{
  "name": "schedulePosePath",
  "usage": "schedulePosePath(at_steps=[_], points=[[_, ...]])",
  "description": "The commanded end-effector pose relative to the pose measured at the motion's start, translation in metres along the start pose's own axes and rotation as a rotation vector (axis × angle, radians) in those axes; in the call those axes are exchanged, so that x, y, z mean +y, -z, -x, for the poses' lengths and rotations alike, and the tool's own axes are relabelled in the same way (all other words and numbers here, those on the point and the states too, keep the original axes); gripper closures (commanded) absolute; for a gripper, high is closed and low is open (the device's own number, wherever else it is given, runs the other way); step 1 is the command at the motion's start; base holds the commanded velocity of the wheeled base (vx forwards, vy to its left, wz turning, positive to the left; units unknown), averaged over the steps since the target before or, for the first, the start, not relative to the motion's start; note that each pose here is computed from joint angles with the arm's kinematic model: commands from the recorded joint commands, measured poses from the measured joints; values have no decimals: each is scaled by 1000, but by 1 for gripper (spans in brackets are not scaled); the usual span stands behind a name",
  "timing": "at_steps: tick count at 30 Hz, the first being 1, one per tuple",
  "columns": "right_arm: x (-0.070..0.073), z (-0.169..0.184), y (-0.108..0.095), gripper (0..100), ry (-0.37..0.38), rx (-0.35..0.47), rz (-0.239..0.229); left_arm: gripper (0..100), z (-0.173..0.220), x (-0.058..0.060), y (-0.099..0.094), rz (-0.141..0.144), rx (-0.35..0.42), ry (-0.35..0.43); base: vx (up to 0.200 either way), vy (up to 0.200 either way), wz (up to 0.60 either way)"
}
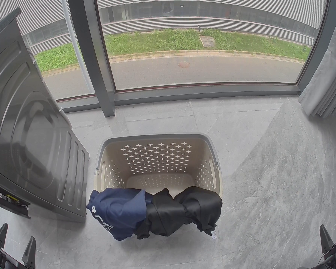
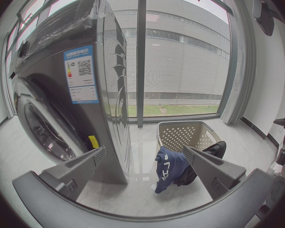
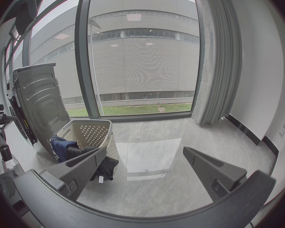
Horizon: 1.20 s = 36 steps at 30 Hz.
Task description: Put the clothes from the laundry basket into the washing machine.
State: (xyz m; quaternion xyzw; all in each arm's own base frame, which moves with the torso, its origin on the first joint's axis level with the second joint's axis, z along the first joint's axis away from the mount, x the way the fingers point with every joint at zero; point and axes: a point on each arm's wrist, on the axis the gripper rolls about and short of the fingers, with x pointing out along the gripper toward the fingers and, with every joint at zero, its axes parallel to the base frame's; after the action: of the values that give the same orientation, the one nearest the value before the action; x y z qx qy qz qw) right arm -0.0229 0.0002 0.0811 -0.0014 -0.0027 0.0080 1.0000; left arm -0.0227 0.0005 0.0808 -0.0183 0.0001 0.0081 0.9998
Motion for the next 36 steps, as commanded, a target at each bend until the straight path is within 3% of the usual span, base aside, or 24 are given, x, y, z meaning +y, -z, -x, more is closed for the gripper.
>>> schedulePosePath(at_steps=[1,8,17,36], points=[[0,0,5,0,-1,1,0,0,0,0,5,0,3,-1,-200,0,0],[0,0,5,0,-1,1,0,0,0,0,5,0,3,-1,-200,0,0],[0,0,5,0,-1,1,0,0,0,0,5,0,3,-1,0,0,0],[0,0,5,0,-2,1,0,0,0,0,5,0,3,-1,0,200,0]])
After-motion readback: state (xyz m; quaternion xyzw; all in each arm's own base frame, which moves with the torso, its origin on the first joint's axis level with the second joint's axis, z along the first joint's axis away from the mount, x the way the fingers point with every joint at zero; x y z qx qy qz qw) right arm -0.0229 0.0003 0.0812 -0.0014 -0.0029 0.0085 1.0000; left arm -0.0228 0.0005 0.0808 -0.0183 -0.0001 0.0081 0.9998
